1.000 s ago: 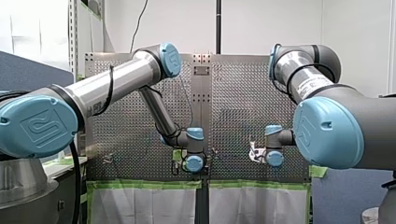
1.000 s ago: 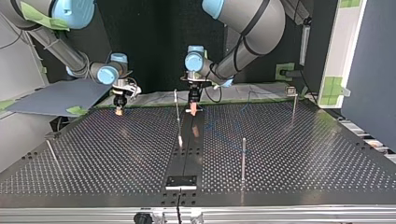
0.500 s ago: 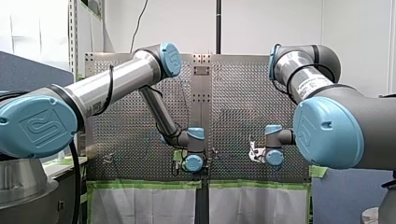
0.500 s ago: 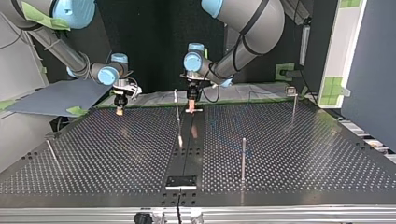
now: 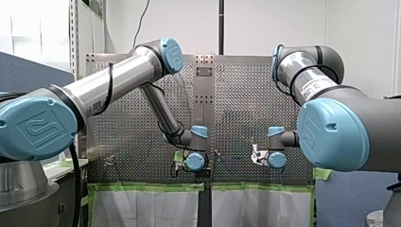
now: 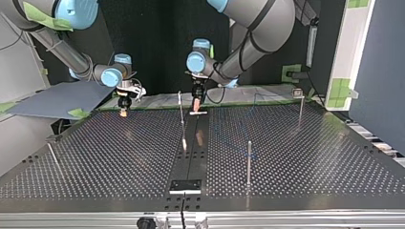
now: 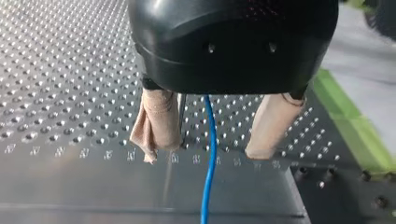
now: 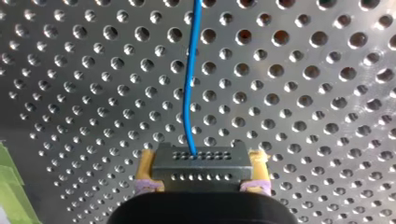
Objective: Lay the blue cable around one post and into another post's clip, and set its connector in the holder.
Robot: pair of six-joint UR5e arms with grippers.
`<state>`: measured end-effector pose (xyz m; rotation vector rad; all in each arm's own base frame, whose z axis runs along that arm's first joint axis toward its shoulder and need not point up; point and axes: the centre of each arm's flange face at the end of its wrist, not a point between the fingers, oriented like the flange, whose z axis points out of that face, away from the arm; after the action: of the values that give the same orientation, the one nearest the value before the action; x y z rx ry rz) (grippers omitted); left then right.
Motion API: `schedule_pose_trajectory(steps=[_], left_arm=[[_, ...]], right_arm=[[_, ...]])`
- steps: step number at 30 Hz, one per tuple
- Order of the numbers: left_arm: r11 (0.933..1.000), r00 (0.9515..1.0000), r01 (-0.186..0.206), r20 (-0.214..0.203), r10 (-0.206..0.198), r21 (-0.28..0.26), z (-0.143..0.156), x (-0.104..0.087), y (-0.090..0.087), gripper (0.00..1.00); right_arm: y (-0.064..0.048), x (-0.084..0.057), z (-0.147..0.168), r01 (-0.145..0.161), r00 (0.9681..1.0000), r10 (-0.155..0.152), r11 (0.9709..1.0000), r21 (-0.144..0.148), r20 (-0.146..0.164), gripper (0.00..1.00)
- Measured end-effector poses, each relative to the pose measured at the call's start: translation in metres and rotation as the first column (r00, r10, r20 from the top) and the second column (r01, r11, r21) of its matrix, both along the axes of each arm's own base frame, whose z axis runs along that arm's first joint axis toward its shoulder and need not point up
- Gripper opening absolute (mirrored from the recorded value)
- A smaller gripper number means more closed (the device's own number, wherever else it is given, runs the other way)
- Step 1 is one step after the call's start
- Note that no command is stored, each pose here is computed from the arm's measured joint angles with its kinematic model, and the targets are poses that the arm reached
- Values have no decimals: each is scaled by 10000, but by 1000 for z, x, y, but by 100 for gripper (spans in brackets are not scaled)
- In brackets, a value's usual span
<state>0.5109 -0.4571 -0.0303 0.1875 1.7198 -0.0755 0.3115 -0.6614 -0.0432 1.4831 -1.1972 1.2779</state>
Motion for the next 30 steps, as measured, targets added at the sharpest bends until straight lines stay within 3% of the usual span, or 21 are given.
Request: schedule_pose_trajectory(steps=[5, 13, 18, 25, 30], left_arm=[[9980, 9981, 478, -407, -462, 411, 13, -18, 2, 100], [9913, 9925, 869, -943, -776, 992, 30, -47, 6, 100], [9886, 9897, 1163, -943, -1073, 956, 39, -57, -3, 100], [9825, 9817, 1795, -731, -1758, 487, 66, -67, -22, 100], [9789, 9773, 2008, -763, -1975, 370, 78, -75, -30, 100]], right_arm=[[0, 0, 0, 11, 10000, -12, 10000, 13, 31, 0], [0, -4, -1, 61, 10000, -62, 9999, 115, 77, 0], [0, -4, -1, 55, 9999, -56, 9999, 145, 114, 0], [0, -4, -2, 49, 9998, -52, 9999, 158, 181, 0], [-1, -4, -2, 49, 9997, -52, 9999, 151, 259, 0]])
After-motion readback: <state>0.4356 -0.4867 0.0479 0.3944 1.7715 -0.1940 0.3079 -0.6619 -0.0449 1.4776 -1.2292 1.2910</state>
